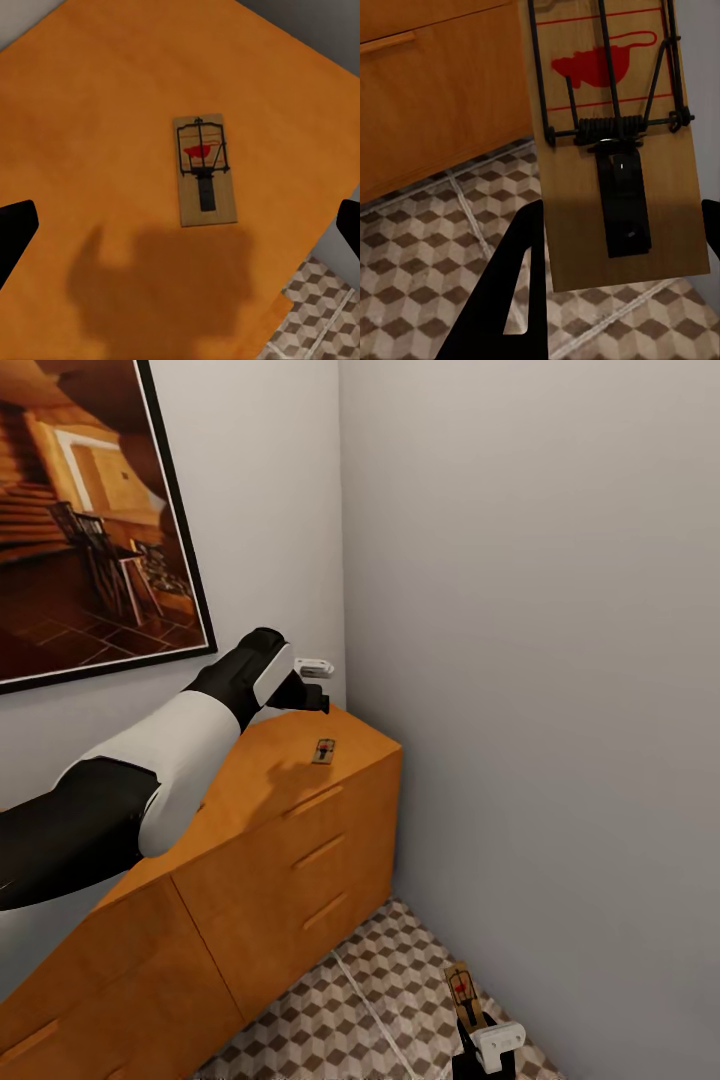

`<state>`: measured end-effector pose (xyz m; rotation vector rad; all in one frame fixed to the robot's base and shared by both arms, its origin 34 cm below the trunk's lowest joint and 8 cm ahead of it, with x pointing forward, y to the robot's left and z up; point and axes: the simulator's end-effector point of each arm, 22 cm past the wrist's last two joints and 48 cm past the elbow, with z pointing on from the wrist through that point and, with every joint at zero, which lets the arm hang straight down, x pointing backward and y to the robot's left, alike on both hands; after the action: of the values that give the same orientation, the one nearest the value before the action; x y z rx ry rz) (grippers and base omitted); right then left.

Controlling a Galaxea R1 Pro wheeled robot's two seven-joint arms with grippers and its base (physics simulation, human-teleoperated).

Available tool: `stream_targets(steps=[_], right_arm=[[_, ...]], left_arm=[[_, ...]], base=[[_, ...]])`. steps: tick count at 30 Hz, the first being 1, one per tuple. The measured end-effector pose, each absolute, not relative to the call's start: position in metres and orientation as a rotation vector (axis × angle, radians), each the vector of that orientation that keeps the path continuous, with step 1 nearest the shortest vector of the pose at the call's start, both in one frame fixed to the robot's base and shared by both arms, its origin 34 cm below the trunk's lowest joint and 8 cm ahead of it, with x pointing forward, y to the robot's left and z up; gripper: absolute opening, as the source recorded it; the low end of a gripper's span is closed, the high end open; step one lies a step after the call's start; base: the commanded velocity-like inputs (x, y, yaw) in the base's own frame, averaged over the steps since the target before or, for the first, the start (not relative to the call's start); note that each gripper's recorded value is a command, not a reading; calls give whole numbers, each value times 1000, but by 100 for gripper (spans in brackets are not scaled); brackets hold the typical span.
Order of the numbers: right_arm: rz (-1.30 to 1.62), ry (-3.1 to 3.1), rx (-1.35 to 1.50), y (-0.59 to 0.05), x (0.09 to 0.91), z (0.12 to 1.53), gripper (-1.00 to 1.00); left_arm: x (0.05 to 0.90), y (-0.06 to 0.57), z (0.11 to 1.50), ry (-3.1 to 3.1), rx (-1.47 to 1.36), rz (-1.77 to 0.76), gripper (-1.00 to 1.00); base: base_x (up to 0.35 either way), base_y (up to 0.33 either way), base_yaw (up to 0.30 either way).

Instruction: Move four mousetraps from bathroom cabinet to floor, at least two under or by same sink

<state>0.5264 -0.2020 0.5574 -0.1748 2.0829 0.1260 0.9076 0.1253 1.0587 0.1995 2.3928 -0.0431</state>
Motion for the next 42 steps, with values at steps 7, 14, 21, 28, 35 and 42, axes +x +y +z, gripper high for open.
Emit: stream_targets(steps=[7, 14, 21, 28, 35, 42], right_arm=[[127, 2091, -175, -202, 524, 554, -100], [127, 2091, -175, -202, 524, 554, -100], [128, 2097, -175, -202, 522, 552, -100], [129, 2102, -175, -202, 521, 550, -100], [129, 2103, -175, -202, 521, 549, -100], [129, 2106, -175, -202, 520, 548, -100]], left_arm=[[909, 125, 1053, 2401, 200, -44, 100], [910, 125, 1051, 2403, 200, -44, 100], [911, 125, 1047, 2409, 200, -45, 100], [912, 124, 1042, 2414, 201, -46, 100], [912, 125, 1040, 2419, 201, -46, 100], [910, 127, 1030, 2440, 199, -41, 100]], base=[[0, 0, 0], [0, 0, 0], [0, 0, 0], [0, 0, 0], [0, 0, 0], [0, 0, 0]])
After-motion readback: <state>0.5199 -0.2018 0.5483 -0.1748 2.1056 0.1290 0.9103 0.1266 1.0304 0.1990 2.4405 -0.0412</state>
